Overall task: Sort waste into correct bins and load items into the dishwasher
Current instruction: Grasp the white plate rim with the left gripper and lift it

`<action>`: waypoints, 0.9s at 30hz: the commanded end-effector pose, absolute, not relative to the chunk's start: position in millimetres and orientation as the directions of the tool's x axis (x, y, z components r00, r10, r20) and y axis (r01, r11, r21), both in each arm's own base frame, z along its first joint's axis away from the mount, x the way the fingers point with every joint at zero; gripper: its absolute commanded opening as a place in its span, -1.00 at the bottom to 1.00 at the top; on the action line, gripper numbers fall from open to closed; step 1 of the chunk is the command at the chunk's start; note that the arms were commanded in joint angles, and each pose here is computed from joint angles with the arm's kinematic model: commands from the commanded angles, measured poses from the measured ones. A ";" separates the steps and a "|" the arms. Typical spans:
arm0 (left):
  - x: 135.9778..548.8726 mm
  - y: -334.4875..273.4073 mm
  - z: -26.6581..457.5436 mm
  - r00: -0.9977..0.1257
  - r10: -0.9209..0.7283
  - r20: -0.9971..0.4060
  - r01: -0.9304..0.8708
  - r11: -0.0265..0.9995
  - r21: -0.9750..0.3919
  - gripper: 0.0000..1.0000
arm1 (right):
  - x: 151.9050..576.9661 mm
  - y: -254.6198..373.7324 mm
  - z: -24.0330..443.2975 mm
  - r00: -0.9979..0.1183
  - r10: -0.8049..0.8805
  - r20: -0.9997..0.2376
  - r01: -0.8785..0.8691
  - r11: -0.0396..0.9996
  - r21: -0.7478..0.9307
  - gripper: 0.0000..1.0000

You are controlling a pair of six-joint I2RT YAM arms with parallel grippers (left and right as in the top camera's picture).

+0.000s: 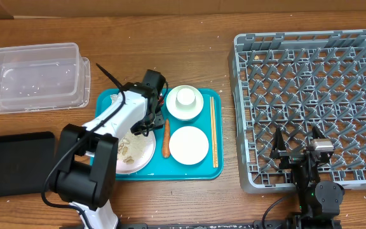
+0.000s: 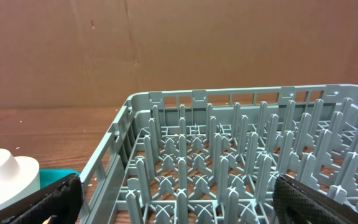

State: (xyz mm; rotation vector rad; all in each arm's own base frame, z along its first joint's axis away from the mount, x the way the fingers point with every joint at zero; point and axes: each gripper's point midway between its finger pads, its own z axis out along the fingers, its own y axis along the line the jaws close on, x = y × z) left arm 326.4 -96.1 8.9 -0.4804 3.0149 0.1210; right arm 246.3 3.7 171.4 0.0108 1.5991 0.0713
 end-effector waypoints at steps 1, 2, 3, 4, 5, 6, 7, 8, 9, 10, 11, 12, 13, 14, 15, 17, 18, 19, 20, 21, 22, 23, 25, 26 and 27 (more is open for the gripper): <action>330.1 -100.7 8.9 -0.946 -0.299 -0.122 -0.310 0.947 0.084 -0.10 | 246.4 1.6 170.7 -0.021 0.048 -0.999 -0.028 0.998 0.048 1.00; 329.9 -101.0 8.9 -0.946 -0.302 -0.121 -0.313 0.946 0.083 -0.11 | 246.4 1.6 170.6 -0.022 0.048 -0.999 -0.028 0.998 0.048 1.00; 329.6 -100.9 8.9 -0.944 -0.307 -0.120 -0.318 0.944 0.083 -0.14 | 246.4 1.6 170.7 -0.021 0.048 -0.999 -0.028 0.998 0.048 1.00; 329.2 -100.6 8.9 -0.943 -0.312 -0.120 -0.323 0.943 0.084 -0.19 | 246.4 1.6 170.7 -0.021 0.048 -0.999 -0.028 0.998 0.048 1.00; 329.1 -100.6 8.7 -0.943 -0.312 -0.119 -0.323 0.943 0.084 -0.24 | 246.4 1.6 170.6 -0.022 0.048 -0.999 -0.028 0.998 0.048 1.00; 329.1 -100.6 8.7 -0.943 -0.312 -0.119 -0.323 0.943 0.084 -0.26 | 246.4 1.6 170.6 -0.022 0.048 -0.999 -0.028 0.998 0.048 1.00; 328.8 -100.5 8.5 -0.943 -0.312 -0.118 -0.323 0.943 0.085 -0.27 | 246.4 1.6 170.7 -0.021 0.048 -0.999 -0.028 0.998 0.048 1.00; 328.4 -100.4 8.3 -0.943 -0.313 -0.116 -0.324 0.942 0.086 -0.27 | 246.4 1.6 170.7 -0.021 0.048 -0.999 -0.028 0.998 0.049 1.00; 327.4 -100.2 8.1 -0.940 -0.322 -0.114 -0.332 0.939 0.088 -0.27 | 246.4 1.6 170.6 -0.022 0.048 -0.999 -0.028 0.998 0.049 1.00; 326.0 -99.5 7.6 -0.937 -0.332 -0.109 -0.342 0.935 0.091 -0.29 | 246.4 1.6 170.7 -0.021 0.048 -0.999 -0.028 0.998 0.048 1.00; 324.1 -99.4 7.4 -0.935 -0.339 -0.102 -0.349 0.933 0.093 -0.31 | 246.4 1.6 170.7 -0.021 0.048 -0.999 -0.028 0.998 0.048 1.00; 322.9 -99.6 7.3 -0.935 -0.342 -0.097 -0.351 0.932 0.092 -0.32 | 246.4 1.6 170.6 -0.022 0.048 -0.999 -0.028 0.998 0.049 1.00; 322.0 -100.1 7.3 -0.935 -0.342 -0.092 -0.350 0.932 0.091 -0.32 | 246.4 1.6 170.6 -0.022 0.048 -0.999 -0.028 0.998 0.048 1.00; 322.0 -100.1 7.3 -0.935 -0.342 -0.092 -0.350 0.932 0.091 -0.33 | 246.4 1.6 170.6 -0.022 0.048 -0.999 -0.028 0.998 0.048 1.00; 322.1 -100.1 7.3 -0.935 -0.342 -0.093 -0.350 0.932 0.091 -0.35 | 246.4 1.6 170.7 -0.021 0.048 -0.999 -0.028 0.998 0.049 1.00; 322.1 -100.1 7.3 -0.935 -0.342 -0.093 -0.350 0.932 0.091 -0.41 | 246.4 1.6 170.6 -0.022 0.048 -0.999 -0.028 0.998 0.048 1.00; 322.1 -100.1 7.3 -0.935 -0.342 -0.093 -0.350 0.932 0.091 -0.44 | 246.4 1.6 170.7 -0.021 0.048 -0.999 -0.028 0.998 0.048 1.00; 322.2 -100.1 7.3 -0.935 -0.342 -0.093 -0.350 0.932 0.091 -0.49 | 246.4 1.6 170.7 -0.021 0.048 -0.999 -0.028 0.998 0.048 1.00; 322.2 -100.1 7.3 -0.935 -0.342 -0.093 -0.351 0.932 0.091 -0.55 | 246.4 1.6 170.6 -0.022 0.048 -0.999 -0.028 0.998 0.049 1.00; 322.3 -100.2 7.3 -0.935 -0.343 -0.093 -0.351 0.932 0.091 -0.56 | 246.4 1.6 170.6 -0.022 0.048 -0.999 -0.028 0.998 0.048 1.00; 322.1 -100.1 7.3 -0.933 -0.348 -0.093 -0.356 0.930 0.091 -0.56 | 246.4 1.6 170.7 -0.021 0.048 -0.999 -0.028 0.998 0.049 1.00; 322.0 -100.0 7.2 -0.932 -0.350 -0.093 -0.358 0.929 0.091 -0.56 | 246.4 1.6 170.7 -0.021 0.048 -0.999 -0.028 0.998 0.048 1.00; 321.9 -99.9 7.1 -0.932 -0.350 -0.093 -0.358 0.929 0.091 -0.59 | 246.4 1.6 170.6 -0.022 0.048 -0.999 -0.028 0.998 0.049 1.00; 321.9 -99.9 7.1 -0.932 -0.350 -0.093 -0.358 0.929 0.091 -0.63 | 246.4 1.6 170.6 -0.022 0.048 -0.999 -0.028 0.998 0.048 1.00; 321.9 -100.0 7.1 -0.932 -0.350 -0.093 -0.358 0.929 0.091 -0.67 | 246.4 1.6 170.7 -0.021 0.048 -0.999 -0.028 0.998 0.048 1.00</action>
